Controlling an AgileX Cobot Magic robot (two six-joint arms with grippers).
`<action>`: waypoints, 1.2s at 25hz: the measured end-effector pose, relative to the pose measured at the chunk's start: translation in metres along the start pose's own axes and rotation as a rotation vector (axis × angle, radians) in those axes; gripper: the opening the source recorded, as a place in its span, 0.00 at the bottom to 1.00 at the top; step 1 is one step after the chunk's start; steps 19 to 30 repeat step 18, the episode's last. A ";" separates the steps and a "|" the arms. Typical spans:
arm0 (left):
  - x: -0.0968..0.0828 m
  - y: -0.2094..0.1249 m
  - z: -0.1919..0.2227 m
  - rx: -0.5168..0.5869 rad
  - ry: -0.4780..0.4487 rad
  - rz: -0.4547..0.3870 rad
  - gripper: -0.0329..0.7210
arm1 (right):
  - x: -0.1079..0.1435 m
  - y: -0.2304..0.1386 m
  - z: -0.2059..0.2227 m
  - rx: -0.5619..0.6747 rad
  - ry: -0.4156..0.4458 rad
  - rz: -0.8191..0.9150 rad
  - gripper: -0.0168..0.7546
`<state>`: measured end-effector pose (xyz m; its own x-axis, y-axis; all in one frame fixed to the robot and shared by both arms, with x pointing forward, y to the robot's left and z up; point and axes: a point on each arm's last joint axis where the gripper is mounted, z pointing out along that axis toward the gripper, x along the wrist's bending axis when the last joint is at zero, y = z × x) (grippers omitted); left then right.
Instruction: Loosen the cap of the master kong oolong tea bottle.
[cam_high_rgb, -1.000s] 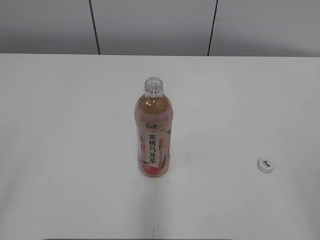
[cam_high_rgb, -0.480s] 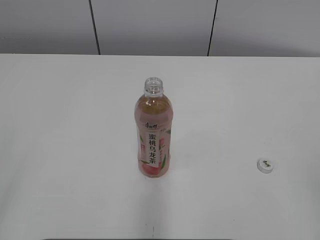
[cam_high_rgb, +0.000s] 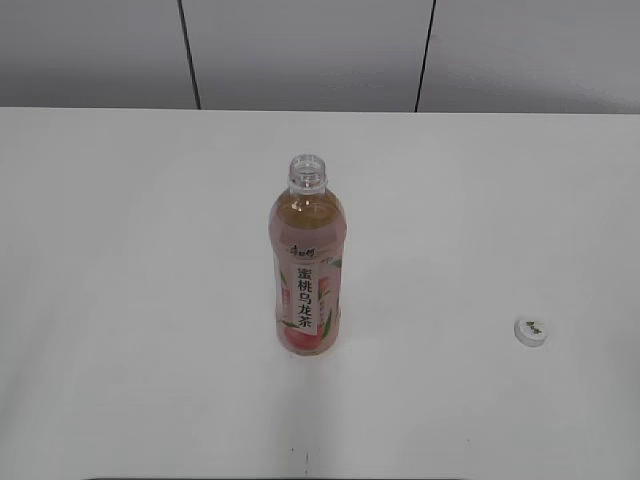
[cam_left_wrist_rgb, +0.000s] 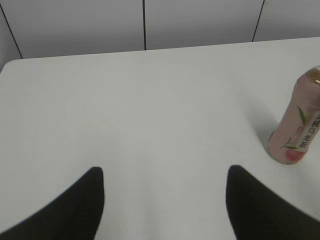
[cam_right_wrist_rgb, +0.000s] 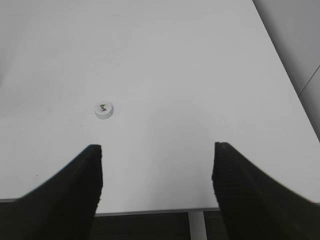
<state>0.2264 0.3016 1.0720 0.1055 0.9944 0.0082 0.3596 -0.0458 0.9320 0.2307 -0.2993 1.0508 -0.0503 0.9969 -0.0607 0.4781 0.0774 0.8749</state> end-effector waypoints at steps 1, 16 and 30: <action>0.000 0.000 0.000 0.000 0.000 0.000 0.66 | 0.000 0.000 0.000 0.000 0.000 0.000 0.69; 0.000 0.000 0.000 0.000 0.000 0.000 0.66 | 0.000 0.000 0.000 0.000 0.000 0.001 0.69; 0.000 0.000 0.000 0.000 0.000 0.000 0.66 | 0.000 0.000 0.000 0.000 0.000 0.001 0.69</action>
